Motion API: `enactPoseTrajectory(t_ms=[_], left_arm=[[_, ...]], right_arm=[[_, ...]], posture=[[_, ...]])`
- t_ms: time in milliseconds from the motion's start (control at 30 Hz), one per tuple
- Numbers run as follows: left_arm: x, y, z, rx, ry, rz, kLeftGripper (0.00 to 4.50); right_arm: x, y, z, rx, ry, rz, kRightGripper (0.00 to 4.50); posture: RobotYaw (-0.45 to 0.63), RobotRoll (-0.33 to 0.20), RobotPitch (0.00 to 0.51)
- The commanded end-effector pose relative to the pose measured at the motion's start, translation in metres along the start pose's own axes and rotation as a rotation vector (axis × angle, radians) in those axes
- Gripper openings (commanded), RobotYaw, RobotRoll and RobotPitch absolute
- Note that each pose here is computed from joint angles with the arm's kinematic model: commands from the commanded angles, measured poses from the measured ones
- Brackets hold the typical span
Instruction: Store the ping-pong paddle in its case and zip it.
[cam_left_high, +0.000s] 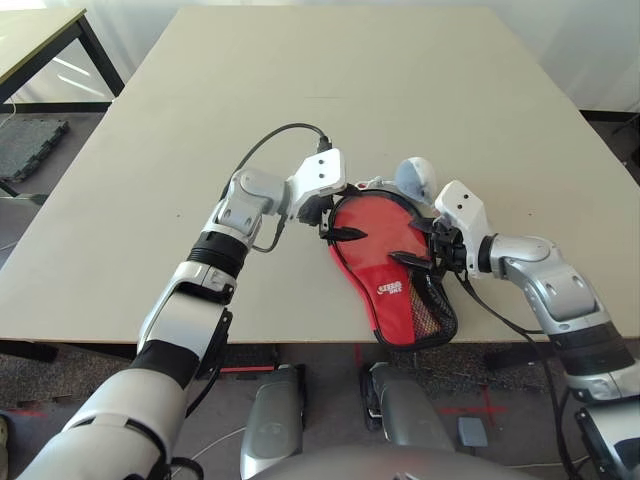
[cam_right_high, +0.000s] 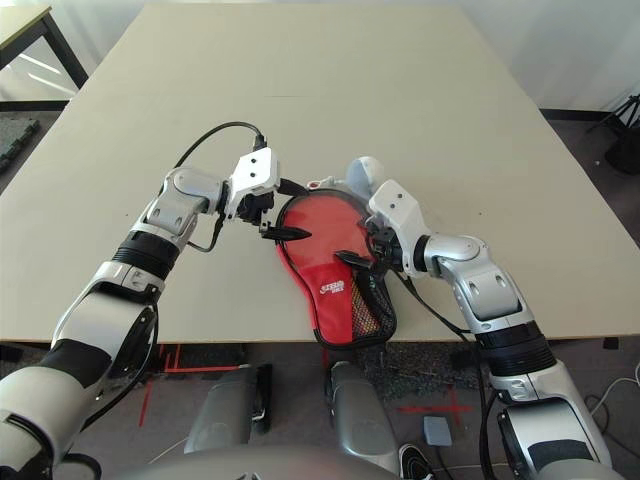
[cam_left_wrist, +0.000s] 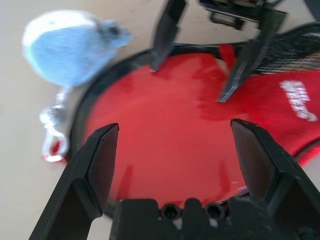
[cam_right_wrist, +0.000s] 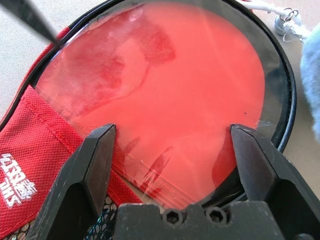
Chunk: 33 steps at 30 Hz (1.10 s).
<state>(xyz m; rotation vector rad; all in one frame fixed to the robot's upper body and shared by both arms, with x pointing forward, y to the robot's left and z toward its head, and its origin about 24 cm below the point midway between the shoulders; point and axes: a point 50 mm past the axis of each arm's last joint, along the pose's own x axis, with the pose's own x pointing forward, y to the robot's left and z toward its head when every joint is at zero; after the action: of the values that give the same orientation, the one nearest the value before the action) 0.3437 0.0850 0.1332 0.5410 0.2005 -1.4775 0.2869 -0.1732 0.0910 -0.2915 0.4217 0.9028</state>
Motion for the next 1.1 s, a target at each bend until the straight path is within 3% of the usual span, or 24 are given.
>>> enactPoseTrajectory(t_ms=[33, 167, 433, 600, 733, 867, 1100], left_arm=[[0.008, -0.009, -0.007, -0.016, 0.042, -0.036, 4.48], [0.013, -0.011, -0.019, -0.048, 0.089, -0.022, 4.48], [0.018, -0.012, -0.026, -0.076, 0.103, -0.013, 4.48], [0.020, -0.012, -0.031, -0.087, 0.113, -0.006, 4.48], [0.021, -0.013, -0.031, -0.090, 0.108, -0.011, 4.48], [0.023, -0.015, -0.031, -0.090, 0.105, -0.013, 4.48], [0.024, -0.017, -0.031, -0.090, 0.100, -0.019, 4.48]], right_arm=[[0.007, 0.010, -0.028, 0.083, 0.117, 0.056, 4.50], [-0.004, 0.005, -0.008, 0.118, 0.019, 0.060, 4.50], [-0.041, -0.021, 0.074, 0.101, -0.238, 0.018, 4.50], [-0.051, -0.042, 0.098, 0.054, -0.284, -0.117, 4.50], [-0.046, -0.055, 0.092, 0.041, -0.250, -0.230, 4.50], [-0.031, -0.061, 0.068, 0.049, -0.173, -0.331, 4.50], [-0.017, -0.068, 0.047, 0.107, -0.123, -0.385, 4.50]], posture=[[0.07, 0.000, 0.146], [0.07, 0.000, 0.148], [0.06, 0.000, 0.149], [0.06, 0.000, 0.150], [0.06, 0.000, 0.151], [0.07, 0.000, 0.152], [0.08, 0.000, 0.149]])
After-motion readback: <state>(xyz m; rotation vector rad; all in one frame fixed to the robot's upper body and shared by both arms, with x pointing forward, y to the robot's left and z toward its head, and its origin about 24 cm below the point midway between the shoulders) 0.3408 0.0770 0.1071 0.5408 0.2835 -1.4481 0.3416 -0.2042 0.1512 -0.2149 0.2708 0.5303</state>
